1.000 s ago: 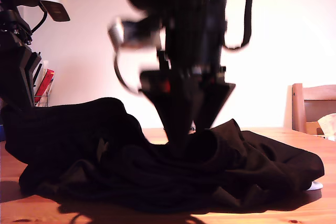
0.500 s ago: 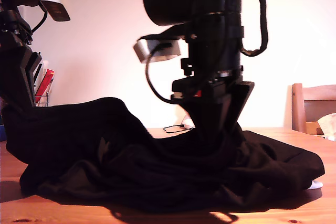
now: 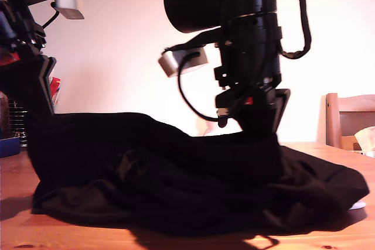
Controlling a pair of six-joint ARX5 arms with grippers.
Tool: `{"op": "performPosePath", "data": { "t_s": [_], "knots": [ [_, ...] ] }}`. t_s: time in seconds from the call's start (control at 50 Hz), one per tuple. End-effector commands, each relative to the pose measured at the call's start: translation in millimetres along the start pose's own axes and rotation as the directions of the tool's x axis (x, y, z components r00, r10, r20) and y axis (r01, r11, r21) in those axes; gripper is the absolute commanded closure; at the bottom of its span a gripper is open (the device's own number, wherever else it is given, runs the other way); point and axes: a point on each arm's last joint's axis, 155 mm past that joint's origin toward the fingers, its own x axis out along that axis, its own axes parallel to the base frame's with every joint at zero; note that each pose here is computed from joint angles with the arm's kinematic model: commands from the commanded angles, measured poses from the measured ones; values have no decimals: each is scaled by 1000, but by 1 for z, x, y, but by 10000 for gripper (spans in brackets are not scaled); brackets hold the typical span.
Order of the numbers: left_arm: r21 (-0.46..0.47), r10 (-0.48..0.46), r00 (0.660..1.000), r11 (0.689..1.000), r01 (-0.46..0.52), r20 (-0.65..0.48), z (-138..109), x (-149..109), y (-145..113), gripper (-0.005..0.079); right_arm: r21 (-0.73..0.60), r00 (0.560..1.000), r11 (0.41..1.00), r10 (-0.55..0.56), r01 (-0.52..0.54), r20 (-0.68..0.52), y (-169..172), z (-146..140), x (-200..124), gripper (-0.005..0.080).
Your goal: Fold the shorts in front of you. After folding it, place it to the left side.
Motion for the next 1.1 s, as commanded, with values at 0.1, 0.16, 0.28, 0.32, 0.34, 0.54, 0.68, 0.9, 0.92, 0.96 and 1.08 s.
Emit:
{"op": "performPosePath", "data": {
  "t_s": [0.1, 0.16, 0.28, 0.32, 0.34, 0.54, 0.68, 0.9, 0.92, 0.96, 1.08],
  "knots": [
    [7, 138, 990, 990, -138, -14, 4, -10, 30, 763, 53, 994, 993, -110, 108, 25, -45, 11, -19, 766],
    [-2, 164, 986, 987, -164, -11, 8, -16, 38, 763, 77, 990, 989, -133, 130, 39, -57, 15, -27, 766],
    [-13, 227, 974, 974, -227, 20, 21, -29, 56, 763, 121, 982, 980, -169, 157, 89, -81, 28, -46, 766],
    [-13, 259, 966, 966, -259, 27, 25, -35, 64, 763, 132, 977, 977, -181, 166, 111, -90, 32, -53, 766],
    [-13, 280, 959, 960, -280, 33, 28, -38, 69, 763, 143, 975, 975, -188, 170, 120, -94, 34, -56, 766],
    [-50, 439, 892, 899, -436, 108, 56, -70, 110, 763, 223, 939, 946, -280, 235, 199, -137, 51, -84, 766],
    [-70, 526, 830, 849, -523, 187, 79, -96, 134, 763, 287, 892, 908, -377, 304, 250, -170, 62, -102, 766],
    [-89, 647, 709, 753, -652, 280, 103, -137, 168, 763, 374, 816, 843, -502, 388, 286, -214, 70, -124, 766],
    [-85, 660, 696, 740, -667, 284, 104, -141, 171, 763, 384, 804, 833, -519, 399, 290, -219, 71, -127, 766],
    [-80, 683, 670, 715, -694, 293, 106, -147, 177, 763, 402, 781, 812, -552, 424, 291, -229, 71, -134, 766],
    [-69, 735, 591, 644, -762, 331, 114, -168, 192, 763, 469, 705, 746, -639, 472, 307, -256, 75, -161, 766]
  ]
}}
